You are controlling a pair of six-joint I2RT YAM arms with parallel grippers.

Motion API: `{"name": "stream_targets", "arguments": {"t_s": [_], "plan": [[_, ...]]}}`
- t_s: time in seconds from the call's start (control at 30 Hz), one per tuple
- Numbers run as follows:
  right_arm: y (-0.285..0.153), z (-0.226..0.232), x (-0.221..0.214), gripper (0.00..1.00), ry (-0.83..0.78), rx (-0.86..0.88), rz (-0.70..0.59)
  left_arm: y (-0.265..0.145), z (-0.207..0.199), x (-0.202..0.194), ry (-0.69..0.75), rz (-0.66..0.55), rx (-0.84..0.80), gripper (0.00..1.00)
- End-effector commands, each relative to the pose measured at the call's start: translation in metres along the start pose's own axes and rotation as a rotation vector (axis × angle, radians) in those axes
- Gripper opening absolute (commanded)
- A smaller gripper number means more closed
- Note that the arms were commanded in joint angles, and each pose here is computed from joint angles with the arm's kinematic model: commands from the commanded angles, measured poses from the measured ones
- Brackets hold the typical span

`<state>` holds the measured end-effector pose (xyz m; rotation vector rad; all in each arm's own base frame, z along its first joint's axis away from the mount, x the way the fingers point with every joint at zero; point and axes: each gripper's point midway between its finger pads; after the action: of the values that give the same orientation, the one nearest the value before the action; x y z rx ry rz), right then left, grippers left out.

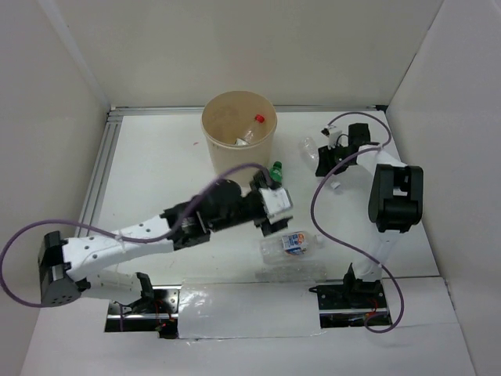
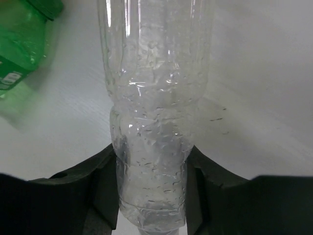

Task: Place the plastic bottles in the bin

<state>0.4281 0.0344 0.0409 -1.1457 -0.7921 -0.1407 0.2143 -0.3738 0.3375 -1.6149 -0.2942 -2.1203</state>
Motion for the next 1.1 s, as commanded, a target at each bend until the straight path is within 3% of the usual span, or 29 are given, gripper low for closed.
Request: {"name": "stream_targets", "arguments": {"t_s": [0.0, 0.17, 0.27, 0.4, 0.53, 0.63, 0.67, 0.7, 0.8, 0.83, 0.93, 1.07], "plan": [[-0.054, 0.002, 0.065, 0.19, -0.082, 0.023, -0.174, 0.006, -0.079, -0.097, 0.011, 0.243, -0.205, 0.97], [-0.145, 0.064, 0.172, 0.19, -0.295, 0.162, -0.463, 0.024, -0.106, -0.141, 0.004, 0.291, -0.205, 0.98], [-0.175, 0.111, 0.218, 0.19, -0.396, 0.265, -0.602, 0.037, -0.109, -0.161, 0.023, 0.32, -0.193, 0.98], [-0.183, 0.172, 0.259, 0.23, -0.517, 0.395, -0.685, 0.044, -0.113, -0.175, 0.032, 0.337, -0.175, 0.98], [-0.157, 0.237, 0.279, 0.28, -0.602, 0.49, -0.688, 0.043, -0.114, -0.19, 0.02, 0.37, -0.158, 0.98], [-0.13, 0.26, 0.283, 0.34, -0.626, 0.51, -0.671, 0.043, -0.111, -0.195, 0.007, 0.378, -0.126, 0.98], [-0.123, 0.263, 0.287, 0.37, -0.63, 0.506, -0.673, 0.044, -0.113, -0.199, 0.008, 0.387, -0.128, 0.98], [-0.106, 0.257, 0.286, 0.5, -0.604, 0.5, -0.649, 0.044, -0.111, -0.203, 0.012, 0.399, -0.116, 0.98], [-0.093, 0.263, 0.289, 0.75, -0.598, 0.496, -0.641, 0.045, -0.111, -0.212, 0.018, 0.421, -0.109, 0.98], [-0.091, 0.261, 0.291, 0.89, -0.596, 0.487, -0.642, 0.047, -0.11, -0.207, 0.017, 0.41, -0.106, 0.98], [-0.108, 0.266, 0.297, 1.0, -0.591, 0.487, -0.666, 0.051, -0.115, -0.221, 0.031, 0.442, -0.117, 0.98], [-0.152, 0.248, 0.302, 1.0, -0.558, 0.46, -0.717, 0.057, -0.121, -0.237, 0.072, 0.474, -0.146, 0.95]]}}
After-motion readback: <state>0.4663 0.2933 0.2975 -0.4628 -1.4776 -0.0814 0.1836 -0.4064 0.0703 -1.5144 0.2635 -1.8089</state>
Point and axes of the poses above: each gripper's point midway between its finger pads, its own y axis out along the fingers, its own z axis along the line the jaws close on, x = y × z, and after that the axes turned 1 degree about -y, right-handed
